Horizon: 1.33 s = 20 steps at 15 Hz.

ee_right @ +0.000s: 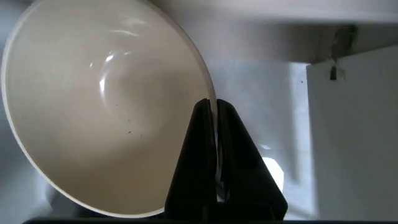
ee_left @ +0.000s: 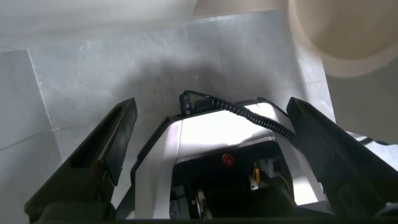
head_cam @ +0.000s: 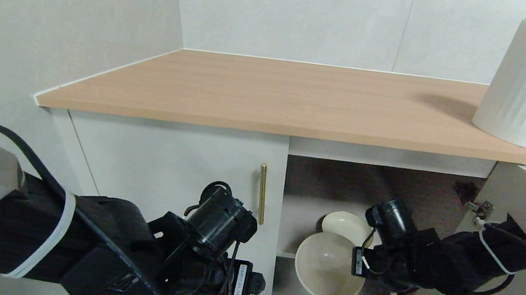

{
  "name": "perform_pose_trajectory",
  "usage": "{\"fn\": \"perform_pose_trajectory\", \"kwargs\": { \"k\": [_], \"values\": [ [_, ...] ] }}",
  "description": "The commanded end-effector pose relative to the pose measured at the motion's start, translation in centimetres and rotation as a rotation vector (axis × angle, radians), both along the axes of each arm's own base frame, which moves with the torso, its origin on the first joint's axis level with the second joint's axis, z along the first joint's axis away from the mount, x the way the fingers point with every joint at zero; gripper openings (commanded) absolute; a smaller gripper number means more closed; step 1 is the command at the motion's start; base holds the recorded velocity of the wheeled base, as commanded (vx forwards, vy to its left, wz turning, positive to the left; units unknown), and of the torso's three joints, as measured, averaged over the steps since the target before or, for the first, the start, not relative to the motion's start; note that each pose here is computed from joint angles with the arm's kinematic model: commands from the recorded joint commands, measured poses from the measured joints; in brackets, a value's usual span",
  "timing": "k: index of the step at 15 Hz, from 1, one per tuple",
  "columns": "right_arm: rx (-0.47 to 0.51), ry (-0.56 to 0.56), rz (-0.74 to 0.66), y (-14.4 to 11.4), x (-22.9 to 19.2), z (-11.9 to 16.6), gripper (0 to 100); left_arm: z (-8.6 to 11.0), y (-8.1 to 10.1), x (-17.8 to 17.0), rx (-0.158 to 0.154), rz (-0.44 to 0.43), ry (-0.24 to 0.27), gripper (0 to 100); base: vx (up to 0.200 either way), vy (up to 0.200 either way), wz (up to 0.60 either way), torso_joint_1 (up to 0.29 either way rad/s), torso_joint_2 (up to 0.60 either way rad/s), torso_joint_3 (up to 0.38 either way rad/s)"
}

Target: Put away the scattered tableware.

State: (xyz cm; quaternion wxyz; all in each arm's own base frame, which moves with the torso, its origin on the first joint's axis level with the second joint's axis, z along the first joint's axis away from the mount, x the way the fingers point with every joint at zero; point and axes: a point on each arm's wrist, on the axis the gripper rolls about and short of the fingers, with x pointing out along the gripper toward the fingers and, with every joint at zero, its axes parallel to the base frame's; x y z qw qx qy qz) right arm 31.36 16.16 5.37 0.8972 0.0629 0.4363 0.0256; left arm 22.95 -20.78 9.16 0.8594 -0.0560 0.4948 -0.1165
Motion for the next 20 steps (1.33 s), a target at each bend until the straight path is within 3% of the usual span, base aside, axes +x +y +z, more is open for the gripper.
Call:
{"fn": "perform_pose_trajectory", "kwargs": {
  "k": [1, 6, 11, 20],
  "values": [
    [0.024, -0.006, -0.064, -0.9, 1.3, -1.2, 0, 0.2, 0.0, -0.1, -0.004, 0.000, -0.005, 100, 0.000, 0.000, 0.00, 0.000, 0.00, 0.000],
    [0.144, -0.112, -0.169, -1.5, 3.2, -1.3, 0, 0.3, 0.0, -0.1, -0.004, 0.001, -0.009, 100, 0.000, 0.000, 0.00, 0.000, 0.00, 0.000],
    [0.221, -0.144, -0.277, -2.4, 5.4, -1.7, 0, 0.3, 0.1, 0.0, -0.004, 0.003, -0.009, 100, 0.000, 0.000, 0.00, 0.000, 0.00, 0.000],
    [0.183, -0.185, -0.400, -4.1, 7.9, -3.1, 0, 0.2, 0.1, 0.0, -0.002, 0.003, -0.006, 100, 0.000, 0.000, 0.00, 0.000, 0.00, 0.000]
  ]
}}
